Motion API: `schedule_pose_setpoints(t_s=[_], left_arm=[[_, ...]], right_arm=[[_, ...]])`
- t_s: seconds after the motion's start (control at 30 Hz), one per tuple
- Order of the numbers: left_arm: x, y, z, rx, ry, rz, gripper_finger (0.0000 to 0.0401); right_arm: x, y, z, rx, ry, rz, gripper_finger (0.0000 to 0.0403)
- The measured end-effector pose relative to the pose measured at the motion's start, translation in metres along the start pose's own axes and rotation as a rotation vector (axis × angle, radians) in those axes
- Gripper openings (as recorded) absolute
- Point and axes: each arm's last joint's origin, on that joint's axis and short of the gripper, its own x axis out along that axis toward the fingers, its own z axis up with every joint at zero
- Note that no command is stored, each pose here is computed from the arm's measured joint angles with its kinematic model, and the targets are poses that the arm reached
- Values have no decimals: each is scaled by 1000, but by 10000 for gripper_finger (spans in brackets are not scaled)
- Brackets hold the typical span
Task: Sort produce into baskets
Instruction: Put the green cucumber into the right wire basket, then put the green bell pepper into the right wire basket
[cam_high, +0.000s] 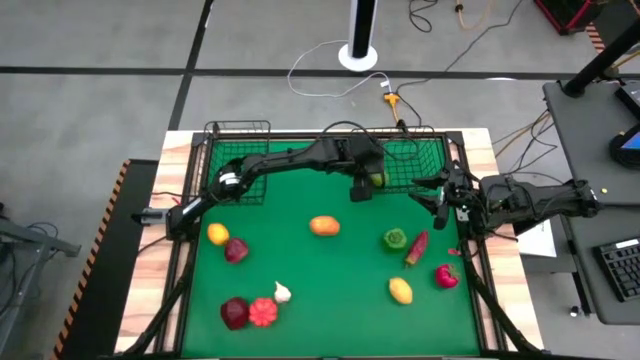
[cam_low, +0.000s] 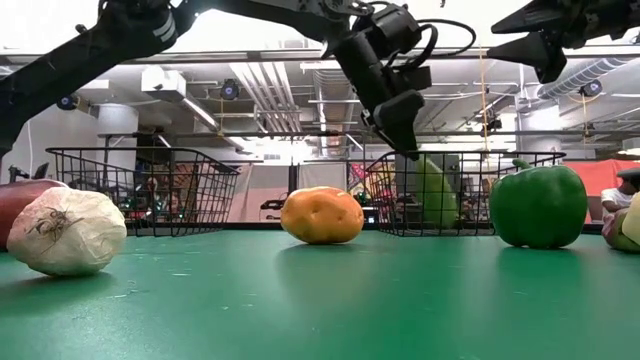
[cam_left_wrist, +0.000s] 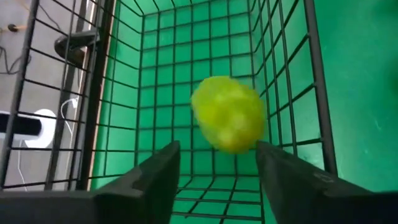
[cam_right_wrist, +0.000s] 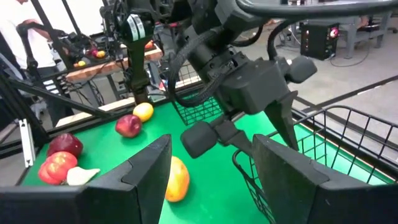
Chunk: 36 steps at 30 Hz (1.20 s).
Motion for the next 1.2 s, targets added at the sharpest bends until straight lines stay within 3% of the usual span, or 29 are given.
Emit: schedule_pose_setpoints(t_s=[0.17, 0.43, 0.6, 0.8, 1.03, 1.2], left_arm=[[-4, -1, -3, 27, 37, -12, 241], [-44, -10, -1, 45, 83, -52, 228], [-79, -15, 2, 66, 80, -69, 214], [-132, -16, -2, 4, 56, -97, 202], [-195, -35, -36, -105, -37, -98, 201], [-229, -70, -77, -215, -209, -22, 200]], right_arm=[[0, 0, 0, 57, 0, 0, 215], [14, 7, 5, 154, 52, -18, 215], [33, 15, 8, 118, 178, -61, 215], [37, 22, 7, 94, 455, -144, 215], [45, 40, -2, 162, 668, -142, 215], [53, 54, -7, 257, 767, -168, 215]])
